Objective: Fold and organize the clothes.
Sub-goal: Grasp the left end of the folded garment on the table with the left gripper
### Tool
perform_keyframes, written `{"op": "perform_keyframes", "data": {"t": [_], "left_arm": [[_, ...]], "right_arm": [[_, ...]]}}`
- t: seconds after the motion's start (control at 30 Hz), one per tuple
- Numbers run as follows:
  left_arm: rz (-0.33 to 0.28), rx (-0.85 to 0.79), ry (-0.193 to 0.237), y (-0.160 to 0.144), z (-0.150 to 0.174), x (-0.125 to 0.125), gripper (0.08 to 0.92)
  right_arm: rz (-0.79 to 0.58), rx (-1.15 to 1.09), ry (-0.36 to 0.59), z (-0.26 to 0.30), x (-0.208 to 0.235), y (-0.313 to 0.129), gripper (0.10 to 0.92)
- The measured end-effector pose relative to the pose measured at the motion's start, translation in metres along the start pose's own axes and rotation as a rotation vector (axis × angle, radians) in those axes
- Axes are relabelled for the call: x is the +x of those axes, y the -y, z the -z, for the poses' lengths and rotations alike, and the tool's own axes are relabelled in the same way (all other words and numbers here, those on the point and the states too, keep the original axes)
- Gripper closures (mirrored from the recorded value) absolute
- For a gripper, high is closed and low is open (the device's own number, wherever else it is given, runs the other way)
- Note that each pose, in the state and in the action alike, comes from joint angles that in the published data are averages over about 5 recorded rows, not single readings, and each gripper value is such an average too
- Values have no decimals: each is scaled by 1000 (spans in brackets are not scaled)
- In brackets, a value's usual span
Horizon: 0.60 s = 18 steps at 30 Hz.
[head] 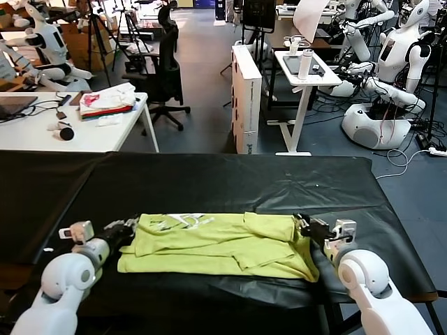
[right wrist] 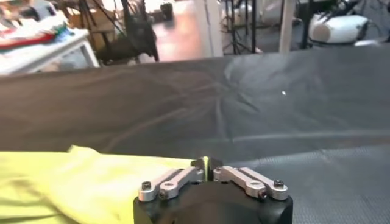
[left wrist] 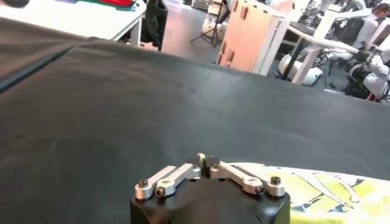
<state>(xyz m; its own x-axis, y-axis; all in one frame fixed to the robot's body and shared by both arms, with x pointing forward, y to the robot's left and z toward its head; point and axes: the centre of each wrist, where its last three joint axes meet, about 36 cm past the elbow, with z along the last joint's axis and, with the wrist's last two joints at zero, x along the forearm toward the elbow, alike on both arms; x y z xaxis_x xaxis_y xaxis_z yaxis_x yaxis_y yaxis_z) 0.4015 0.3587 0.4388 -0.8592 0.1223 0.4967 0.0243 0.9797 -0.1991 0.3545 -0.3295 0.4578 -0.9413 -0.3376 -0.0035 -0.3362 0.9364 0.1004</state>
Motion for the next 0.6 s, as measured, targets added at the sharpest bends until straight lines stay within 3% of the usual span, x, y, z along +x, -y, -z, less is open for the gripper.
{"op": "perform_keyframes", "data": {"t": [0.1,0.2,0.6], "left_arm": [[-1,-9,2,-1,4,9,254],[-15,-5,-6,-4,8,21,129],[-170,106,-120,-38,-7,58,93]], "right_arm": [[-18,-5,-1,-4,15,0,136],[-31,-12,-9,-8,26,-1,118],[-43,-26,-23,-13,35,-5,115]]}}
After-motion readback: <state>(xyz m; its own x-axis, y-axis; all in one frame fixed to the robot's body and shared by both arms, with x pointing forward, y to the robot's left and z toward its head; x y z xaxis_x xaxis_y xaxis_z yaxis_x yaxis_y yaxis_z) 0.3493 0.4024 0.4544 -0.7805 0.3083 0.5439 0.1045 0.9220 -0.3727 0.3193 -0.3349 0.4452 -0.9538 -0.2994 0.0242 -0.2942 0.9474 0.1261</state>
